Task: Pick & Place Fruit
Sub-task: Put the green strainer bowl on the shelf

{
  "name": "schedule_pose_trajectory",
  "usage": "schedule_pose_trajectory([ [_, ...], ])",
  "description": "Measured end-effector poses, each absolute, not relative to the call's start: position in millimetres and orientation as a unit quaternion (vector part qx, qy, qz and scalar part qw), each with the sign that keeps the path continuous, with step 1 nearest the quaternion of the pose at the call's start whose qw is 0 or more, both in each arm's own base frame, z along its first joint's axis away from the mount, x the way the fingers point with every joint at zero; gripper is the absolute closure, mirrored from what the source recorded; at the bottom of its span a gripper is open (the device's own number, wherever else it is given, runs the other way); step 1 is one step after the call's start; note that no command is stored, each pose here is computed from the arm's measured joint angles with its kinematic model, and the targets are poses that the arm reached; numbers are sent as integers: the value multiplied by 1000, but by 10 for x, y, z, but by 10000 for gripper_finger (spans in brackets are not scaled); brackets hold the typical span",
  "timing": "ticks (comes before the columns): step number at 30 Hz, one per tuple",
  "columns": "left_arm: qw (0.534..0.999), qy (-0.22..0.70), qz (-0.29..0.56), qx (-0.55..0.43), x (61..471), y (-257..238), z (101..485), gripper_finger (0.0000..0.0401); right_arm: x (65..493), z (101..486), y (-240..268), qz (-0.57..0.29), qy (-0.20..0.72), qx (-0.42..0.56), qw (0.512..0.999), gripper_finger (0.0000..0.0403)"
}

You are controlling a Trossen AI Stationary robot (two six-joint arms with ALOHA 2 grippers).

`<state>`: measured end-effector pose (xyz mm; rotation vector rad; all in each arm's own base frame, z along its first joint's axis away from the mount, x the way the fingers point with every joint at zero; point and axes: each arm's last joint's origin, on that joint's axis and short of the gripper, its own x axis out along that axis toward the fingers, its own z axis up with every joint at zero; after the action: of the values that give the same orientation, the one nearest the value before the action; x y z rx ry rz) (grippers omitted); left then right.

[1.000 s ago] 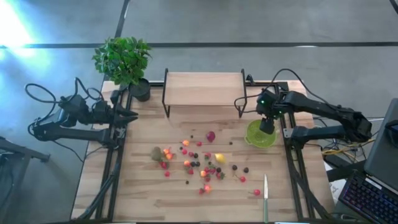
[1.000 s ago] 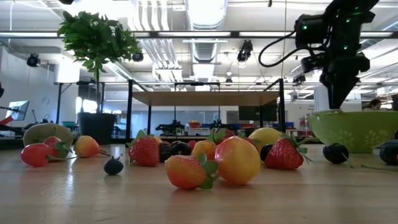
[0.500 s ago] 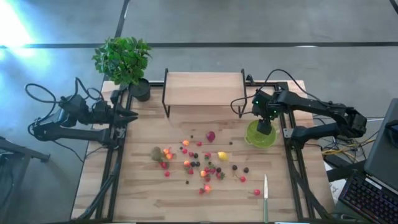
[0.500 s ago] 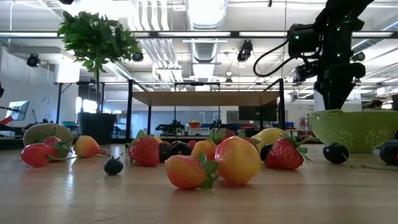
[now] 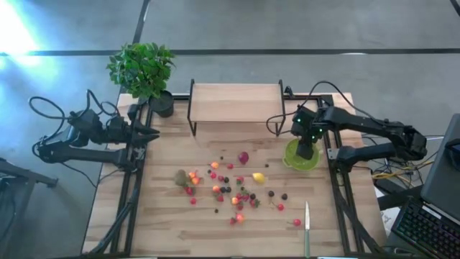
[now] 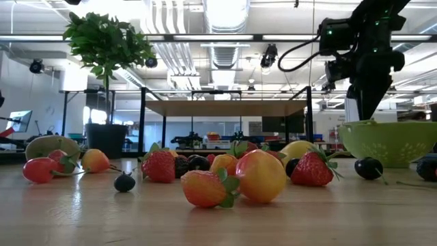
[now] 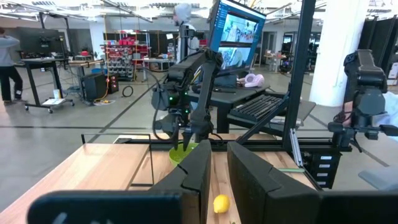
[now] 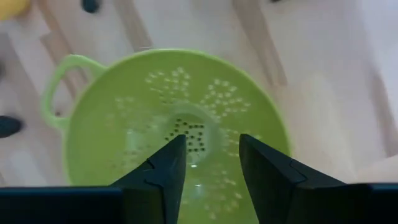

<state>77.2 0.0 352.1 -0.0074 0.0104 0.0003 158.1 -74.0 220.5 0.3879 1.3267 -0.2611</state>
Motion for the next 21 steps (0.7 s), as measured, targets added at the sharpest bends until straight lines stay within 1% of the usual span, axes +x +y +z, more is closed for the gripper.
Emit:
schedule_pose_trajectory([
  [8, 1000, 5, 0, -4, 773, 0, 3520, 339, 1666, 2206, -519, -92, 615, 186, 761, 282],
  [14, 1000, 5, 0, -4, 773, 0, 3521, 339, 1712, 2214, -330, -48, 616, 224, 754, 297],
  [21, 1000, 5, 0, -4, 773, 0, 3521, 339, 1748, 2217, -163, -30, 620, 223, 752, 318],
])
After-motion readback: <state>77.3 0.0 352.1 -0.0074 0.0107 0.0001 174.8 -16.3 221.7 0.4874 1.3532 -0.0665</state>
